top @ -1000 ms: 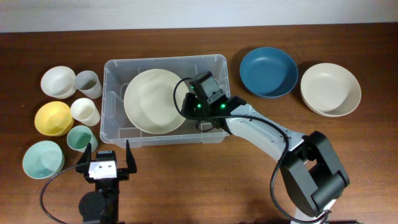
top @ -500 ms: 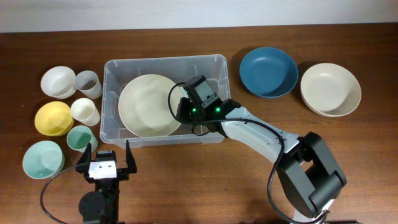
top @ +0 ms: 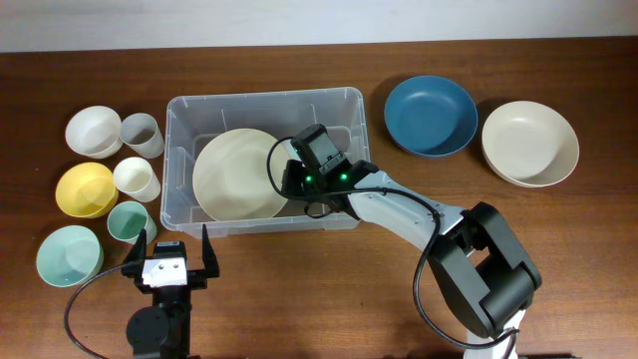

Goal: Pack container
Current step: 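Lower the cream bowl into the bin and open the right gripper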

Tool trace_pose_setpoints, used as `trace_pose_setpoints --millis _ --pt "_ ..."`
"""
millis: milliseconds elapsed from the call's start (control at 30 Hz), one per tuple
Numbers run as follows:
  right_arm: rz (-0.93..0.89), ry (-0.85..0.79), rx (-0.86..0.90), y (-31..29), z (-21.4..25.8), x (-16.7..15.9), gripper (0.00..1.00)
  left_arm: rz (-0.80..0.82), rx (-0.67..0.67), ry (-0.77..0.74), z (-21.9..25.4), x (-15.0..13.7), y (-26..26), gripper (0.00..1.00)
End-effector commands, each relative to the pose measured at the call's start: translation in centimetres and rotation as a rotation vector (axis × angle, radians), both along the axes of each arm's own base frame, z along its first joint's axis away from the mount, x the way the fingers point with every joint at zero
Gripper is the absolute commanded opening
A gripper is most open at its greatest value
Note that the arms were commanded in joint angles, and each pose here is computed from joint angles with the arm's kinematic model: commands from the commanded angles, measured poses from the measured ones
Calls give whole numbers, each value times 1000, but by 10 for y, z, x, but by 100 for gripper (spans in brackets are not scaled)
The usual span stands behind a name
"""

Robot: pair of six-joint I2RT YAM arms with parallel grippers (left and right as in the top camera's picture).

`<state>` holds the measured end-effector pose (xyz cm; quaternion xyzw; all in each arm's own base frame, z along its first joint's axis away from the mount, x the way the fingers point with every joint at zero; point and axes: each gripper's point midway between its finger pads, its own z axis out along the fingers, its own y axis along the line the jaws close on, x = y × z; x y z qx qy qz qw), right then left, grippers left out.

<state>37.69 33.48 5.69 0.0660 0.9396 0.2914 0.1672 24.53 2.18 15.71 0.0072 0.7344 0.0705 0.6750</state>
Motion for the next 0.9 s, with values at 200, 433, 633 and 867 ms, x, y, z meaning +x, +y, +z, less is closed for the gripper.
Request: trace_pose_setpoints --millis 200,433,633,867 --pt "45 5 55 15 9 -5 8 8 16 4 -1 0 2 100" --pt "64 12 80 20 11 -7 10 8 16 4 -1 0 2 100" --pt "74 19 88 21 12 -9 24 8 16 4 -1 0 2 100" --pt "96 35 109 25 13 -14 31 8 16 3 -1 0 2 100"
